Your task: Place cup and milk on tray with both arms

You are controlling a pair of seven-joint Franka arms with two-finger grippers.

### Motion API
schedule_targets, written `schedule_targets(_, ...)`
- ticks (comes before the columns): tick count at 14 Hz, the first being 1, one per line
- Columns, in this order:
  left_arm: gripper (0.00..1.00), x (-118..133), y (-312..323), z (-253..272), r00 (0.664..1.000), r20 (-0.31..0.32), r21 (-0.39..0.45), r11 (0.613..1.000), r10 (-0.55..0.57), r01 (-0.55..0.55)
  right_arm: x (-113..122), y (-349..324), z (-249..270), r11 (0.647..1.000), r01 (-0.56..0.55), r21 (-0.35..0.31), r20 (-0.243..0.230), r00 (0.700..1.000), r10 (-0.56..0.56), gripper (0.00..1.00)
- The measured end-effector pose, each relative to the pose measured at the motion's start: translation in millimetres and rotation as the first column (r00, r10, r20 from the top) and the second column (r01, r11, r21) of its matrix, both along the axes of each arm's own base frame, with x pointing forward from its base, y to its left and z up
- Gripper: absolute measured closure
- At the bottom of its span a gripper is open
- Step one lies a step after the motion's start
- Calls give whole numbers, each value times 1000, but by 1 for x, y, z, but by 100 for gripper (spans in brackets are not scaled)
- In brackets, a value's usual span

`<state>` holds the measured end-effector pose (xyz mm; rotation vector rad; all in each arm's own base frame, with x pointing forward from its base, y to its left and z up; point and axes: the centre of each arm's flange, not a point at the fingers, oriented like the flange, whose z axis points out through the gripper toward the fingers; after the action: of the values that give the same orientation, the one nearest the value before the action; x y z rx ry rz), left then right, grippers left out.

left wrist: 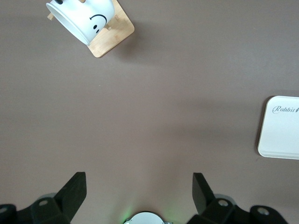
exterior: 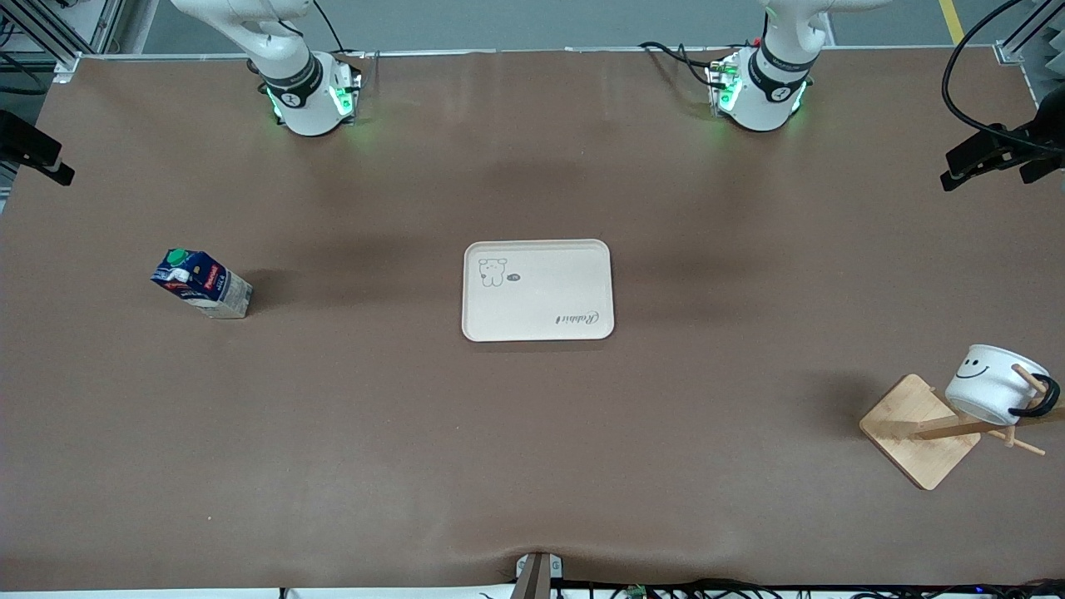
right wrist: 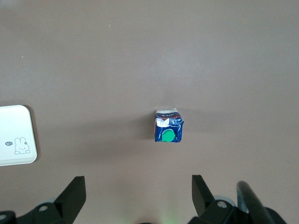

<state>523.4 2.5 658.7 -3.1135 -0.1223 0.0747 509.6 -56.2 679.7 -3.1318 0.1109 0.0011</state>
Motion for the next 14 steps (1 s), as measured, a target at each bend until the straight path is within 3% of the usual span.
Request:
schedule_targets(8, 0, 21, 73, -15, 982, 155, 9, 994, 105, -107, 0, 0, 3, 1000, 0, -1, 7, 1000, 0, 0)
schedule_targets(14, 0, 35, 128, -85, 962, 270, -33, 999, 46, -38, 0, 0, 3, 1000, 0, -1, 8, 1000, 0, 0)
